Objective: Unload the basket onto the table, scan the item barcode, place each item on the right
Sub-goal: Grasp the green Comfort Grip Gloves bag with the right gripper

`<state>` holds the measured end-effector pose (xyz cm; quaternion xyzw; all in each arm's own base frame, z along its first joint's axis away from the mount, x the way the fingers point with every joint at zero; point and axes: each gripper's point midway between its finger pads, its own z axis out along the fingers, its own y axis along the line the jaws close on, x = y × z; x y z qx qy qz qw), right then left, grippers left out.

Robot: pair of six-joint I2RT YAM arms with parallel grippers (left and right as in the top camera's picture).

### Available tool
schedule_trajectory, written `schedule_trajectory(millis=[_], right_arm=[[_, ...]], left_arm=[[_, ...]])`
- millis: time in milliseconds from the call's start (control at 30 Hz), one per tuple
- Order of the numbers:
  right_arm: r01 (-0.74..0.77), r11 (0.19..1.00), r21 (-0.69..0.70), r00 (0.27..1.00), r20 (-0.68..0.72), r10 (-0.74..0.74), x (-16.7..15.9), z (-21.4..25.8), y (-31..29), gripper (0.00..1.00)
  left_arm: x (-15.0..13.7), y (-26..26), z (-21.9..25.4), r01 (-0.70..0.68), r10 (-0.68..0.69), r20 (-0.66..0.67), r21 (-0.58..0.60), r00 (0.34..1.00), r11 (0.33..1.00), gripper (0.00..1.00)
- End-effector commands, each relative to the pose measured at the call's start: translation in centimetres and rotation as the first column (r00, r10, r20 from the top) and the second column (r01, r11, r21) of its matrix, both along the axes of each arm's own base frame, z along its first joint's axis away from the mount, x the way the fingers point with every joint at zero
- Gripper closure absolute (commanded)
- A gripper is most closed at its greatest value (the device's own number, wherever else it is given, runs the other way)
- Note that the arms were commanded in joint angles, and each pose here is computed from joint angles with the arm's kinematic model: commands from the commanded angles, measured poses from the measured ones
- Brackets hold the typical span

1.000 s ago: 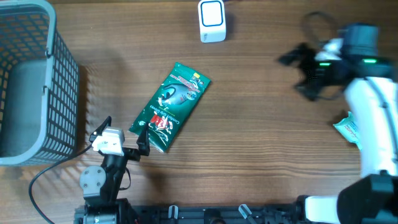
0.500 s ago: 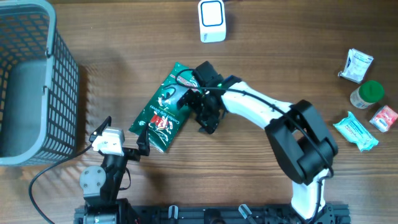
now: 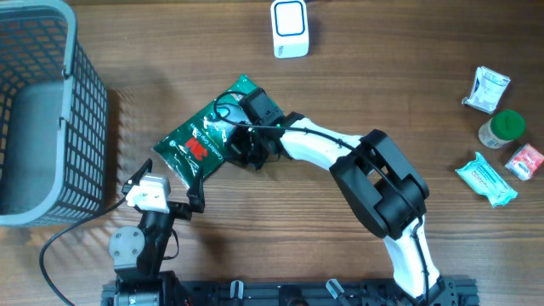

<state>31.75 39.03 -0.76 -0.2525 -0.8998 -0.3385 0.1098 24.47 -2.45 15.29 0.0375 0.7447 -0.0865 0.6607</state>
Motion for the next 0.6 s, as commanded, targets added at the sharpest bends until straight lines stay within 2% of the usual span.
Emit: schedule_trajectory(millis=[0,67,200,267,333,567], right_arm=[[0.118,0.947,-0.298,0.992,-0.002,-0.124,1.4,-6.0,-9.2,0.95],[0.160,0.890,-0.427,0.987,0.066,-0.146,1.9,-1.8,-13.4,0.95],[0.185,0.770,-0.611,0.978,0.191,-0.083,-0.4,6.8,-19.5,0.95],[0.136,0.801,-0.583,0.963,0.268,0.031,-0.5,10.0,-19.2,0.96],[0.117,0.824,-0.555,0.953,0.295,0.063,-0.7,11.5,-18.8,0.95],[0.125,0.826,-0.550,0.973,0.232,0.008,-2.2,11.5,-19.1,0.95]], left_arm=[[0.0,0.1,-0.1,-0.005,0.005,0.001,0.001,1.000,1.000,0.00],[0.0,0.1,-0.1,-0.005,0.005,0.001,0.001,1.000,1.000,0.00],[0.0,0.1,-0.1,-0.005,0.005,0.001,0.001,1.000,1.000,0.00],[0.0,0.1,-0.1,-0.005,0.005,0.001,0.001,1.000,1.000,0.00],[0.0,0.1,-0.1,-0.005,0.005,0.001,0.001,1.000,1.000,0.00],[0.0,0.1,-0.1,-0.005,0.005,0.001,0.001,1.000,1.000,0.00]])
